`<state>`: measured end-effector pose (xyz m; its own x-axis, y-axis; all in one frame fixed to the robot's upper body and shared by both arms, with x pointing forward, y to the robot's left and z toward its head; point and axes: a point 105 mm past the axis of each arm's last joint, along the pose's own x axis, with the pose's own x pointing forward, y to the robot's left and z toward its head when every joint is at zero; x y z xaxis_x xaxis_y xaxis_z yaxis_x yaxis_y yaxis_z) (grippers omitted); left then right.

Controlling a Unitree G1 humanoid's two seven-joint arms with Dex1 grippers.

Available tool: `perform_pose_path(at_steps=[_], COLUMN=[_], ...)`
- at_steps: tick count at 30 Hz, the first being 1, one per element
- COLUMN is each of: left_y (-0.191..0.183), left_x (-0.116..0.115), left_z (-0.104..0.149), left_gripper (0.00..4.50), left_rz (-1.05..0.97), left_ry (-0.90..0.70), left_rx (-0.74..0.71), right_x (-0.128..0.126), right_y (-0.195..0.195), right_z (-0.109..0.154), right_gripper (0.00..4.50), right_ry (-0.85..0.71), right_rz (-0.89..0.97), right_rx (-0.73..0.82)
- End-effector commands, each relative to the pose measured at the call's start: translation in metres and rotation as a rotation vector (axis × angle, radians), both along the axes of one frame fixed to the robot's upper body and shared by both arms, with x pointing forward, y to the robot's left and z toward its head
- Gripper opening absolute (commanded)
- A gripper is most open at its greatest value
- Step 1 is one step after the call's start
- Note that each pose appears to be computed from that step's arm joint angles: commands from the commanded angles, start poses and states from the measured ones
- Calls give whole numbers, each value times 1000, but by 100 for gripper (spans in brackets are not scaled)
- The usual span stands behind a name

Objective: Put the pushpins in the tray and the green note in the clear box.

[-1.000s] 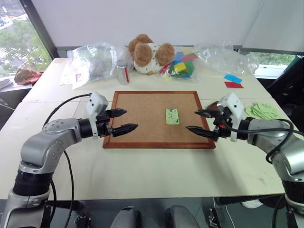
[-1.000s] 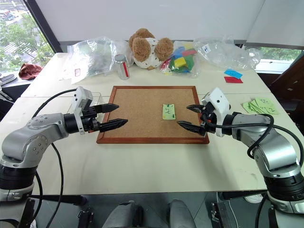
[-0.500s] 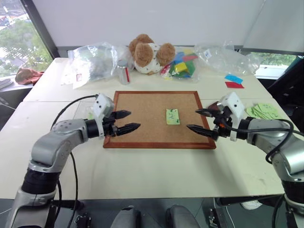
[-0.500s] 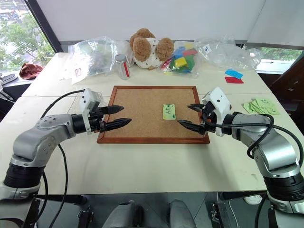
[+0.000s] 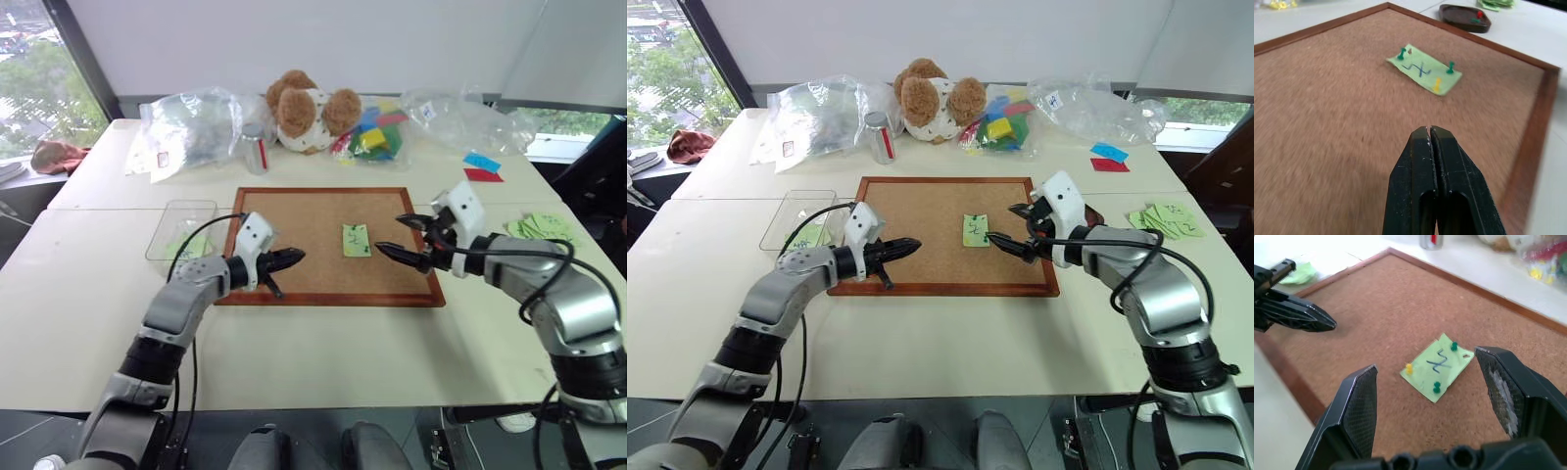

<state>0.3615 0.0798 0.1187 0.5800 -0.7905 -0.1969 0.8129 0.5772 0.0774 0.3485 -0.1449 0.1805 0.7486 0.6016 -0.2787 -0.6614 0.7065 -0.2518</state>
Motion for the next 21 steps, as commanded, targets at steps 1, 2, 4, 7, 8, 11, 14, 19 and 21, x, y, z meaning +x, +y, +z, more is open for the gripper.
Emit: perform_pose_path(at_steps=[1, 2, 4, 7, 8, 11, 14, 19, 21], left_y=[1, 2, 3, 6, 7, 9, 10, 11, 11], left_x=[6, 7, 6, 6, 7, 7, 6, 4, 3], left_z=[-7, -11, -17, -25, -27, -30, -30, -31, -31], left_gripper=[4, 4, 4, 4, 4, 0, 0, 0, 0], left_rz=[25, 27, 31, 50, 56, 69, 78, 92, 94], left_ry=[-33, -31, -19, 2, 6, 13, 14, 18, 20], left_rx=[46, 56, 65, 75, 76, 80, 76, 68, 67], right_x=[19, 23, 33, 49, 54, 68, 75, 84, 86], right_y=[8, 10, 17, 27, 28, 24, 25, 28, 29], right_z=[3, 1, -2, -10, -11, -22, -28, -29, -29], right_gripper=[347, 347, 347, 347, 347, 294, 294, 294, 294], right_ry=[-12, -8, 0, 11, 12, 15, 18, 14, 15], right_rz=[-55, -61, -69, -83, -90, -137, -143, -147, -146], right_rx=[10, 12, 29, 40, 46, 13, 18, 43, 47])
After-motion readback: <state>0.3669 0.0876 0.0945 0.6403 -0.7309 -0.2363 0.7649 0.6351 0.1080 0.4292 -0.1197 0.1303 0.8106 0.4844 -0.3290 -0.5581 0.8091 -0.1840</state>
